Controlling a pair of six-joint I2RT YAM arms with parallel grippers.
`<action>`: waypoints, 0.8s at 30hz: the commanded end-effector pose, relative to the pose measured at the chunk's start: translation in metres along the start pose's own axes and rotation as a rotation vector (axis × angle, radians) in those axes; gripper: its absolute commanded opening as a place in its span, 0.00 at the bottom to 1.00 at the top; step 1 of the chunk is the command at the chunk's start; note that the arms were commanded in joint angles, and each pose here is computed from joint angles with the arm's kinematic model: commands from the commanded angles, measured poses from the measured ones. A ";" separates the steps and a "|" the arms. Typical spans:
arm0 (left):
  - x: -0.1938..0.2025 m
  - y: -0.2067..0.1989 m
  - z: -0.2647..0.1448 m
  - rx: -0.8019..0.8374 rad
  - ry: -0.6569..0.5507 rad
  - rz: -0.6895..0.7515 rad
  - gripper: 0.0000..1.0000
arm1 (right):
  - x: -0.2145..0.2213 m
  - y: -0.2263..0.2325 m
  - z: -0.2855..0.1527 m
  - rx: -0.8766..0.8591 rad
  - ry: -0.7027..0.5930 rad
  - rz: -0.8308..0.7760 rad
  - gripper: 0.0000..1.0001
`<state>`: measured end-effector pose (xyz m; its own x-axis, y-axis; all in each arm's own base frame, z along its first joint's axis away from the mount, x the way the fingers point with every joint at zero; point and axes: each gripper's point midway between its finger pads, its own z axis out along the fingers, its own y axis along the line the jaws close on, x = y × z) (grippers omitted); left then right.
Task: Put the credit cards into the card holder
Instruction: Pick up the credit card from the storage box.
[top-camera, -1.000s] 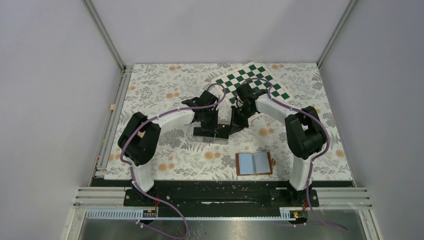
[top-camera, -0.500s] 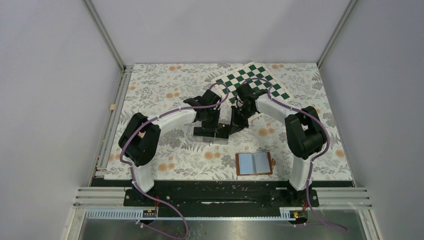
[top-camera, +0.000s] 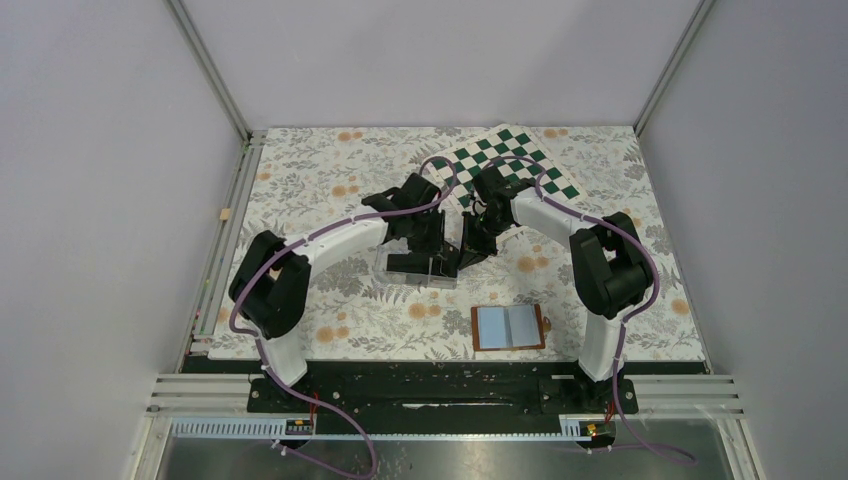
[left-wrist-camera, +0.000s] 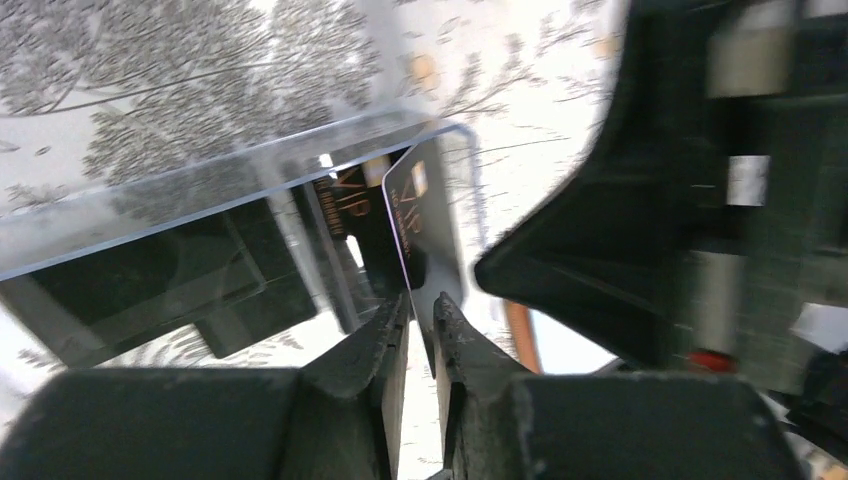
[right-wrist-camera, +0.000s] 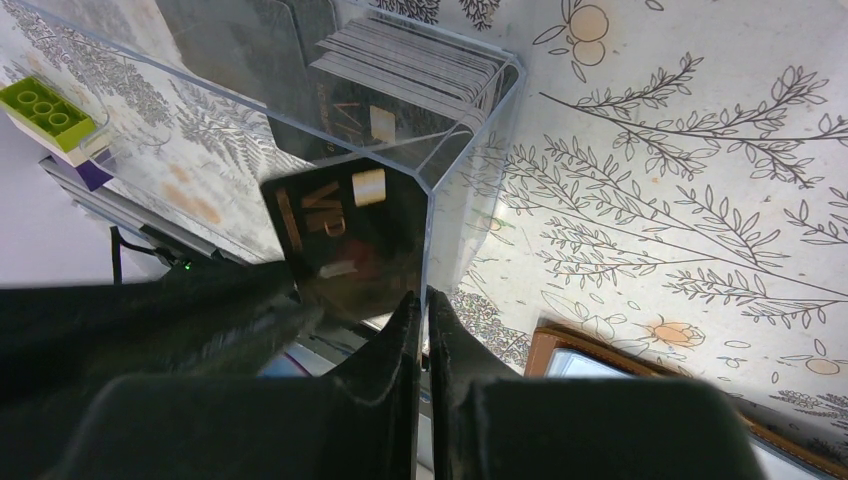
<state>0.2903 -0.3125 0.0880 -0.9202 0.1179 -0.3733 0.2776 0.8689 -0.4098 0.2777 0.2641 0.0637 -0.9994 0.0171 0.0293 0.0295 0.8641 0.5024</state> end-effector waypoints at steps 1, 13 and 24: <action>-0.023 -0.050 -0.021 0.197 -0.097 0.018 0.17 | 0.008 0.007 0.008 -0.021 0.040 -0.018 0.01; -0.001 -0.026 0.009 0.119 -0.011 -0.023 0.24 | 0.007 0.006 0.008 -0.018 0.038 -0.020 0.01; -0.003 -0.013 0.009 0.086 -0.024 -0.042 0.00 | 0.006 0.010 -0.001 -0.021 0.009 -0.039 0.03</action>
<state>0.2835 -0.3323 0.0837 -0.9347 0.0952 -0.3423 0.2661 0.8260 -0.4968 0.2765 0.2661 0.0639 -0.9992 0.0125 0.0384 0.0305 0.8575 0.5135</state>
